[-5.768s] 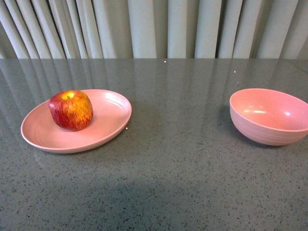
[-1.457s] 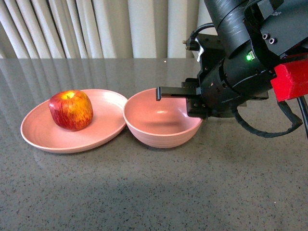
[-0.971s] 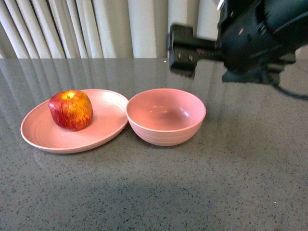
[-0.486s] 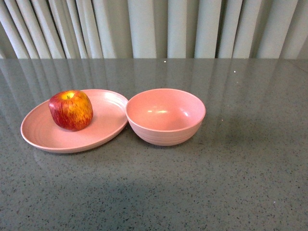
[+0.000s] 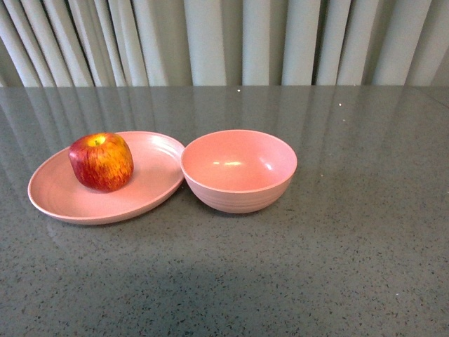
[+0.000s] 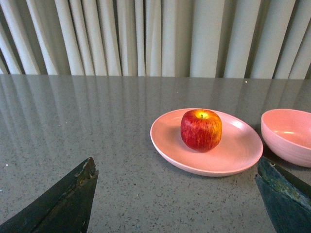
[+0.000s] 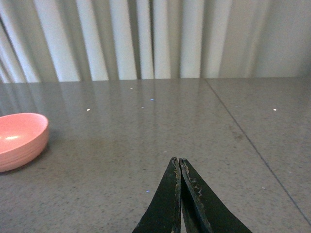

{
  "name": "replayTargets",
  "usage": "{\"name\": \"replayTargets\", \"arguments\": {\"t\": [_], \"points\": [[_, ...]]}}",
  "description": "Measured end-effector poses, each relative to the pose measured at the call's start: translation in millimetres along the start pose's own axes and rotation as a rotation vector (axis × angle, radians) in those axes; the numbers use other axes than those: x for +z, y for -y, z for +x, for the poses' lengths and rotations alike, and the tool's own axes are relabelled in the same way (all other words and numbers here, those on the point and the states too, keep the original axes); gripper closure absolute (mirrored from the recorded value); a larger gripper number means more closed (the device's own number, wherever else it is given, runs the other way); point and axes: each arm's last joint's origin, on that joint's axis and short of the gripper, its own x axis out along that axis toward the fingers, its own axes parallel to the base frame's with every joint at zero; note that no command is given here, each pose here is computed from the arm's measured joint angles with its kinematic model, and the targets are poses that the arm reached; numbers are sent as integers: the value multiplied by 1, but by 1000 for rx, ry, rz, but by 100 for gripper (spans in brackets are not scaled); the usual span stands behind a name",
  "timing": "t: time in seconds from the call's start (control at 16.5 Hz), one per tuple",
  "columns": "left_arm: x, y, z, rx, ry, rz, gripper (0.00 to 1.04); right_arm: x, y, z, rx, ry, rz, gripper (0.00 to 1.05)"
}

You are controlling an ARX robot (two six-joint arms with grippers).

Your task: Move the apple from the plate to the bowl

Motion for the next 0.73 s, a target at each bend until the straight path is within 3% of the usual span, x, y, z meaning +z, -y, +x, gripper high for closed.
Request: {"name": "replayTargets", "arguments": {"t": [0.43,0.61,0.73], "points": [[0,0,0,2,0,0,7,-1,-2,0,35,-7,-1,103],[0,0,0,2,0,0,7,-1,-2,0,35,-7,-2,76],[0,0,0,2,0,0,7,-1,-2,0,34,-7,-2,50]]}}
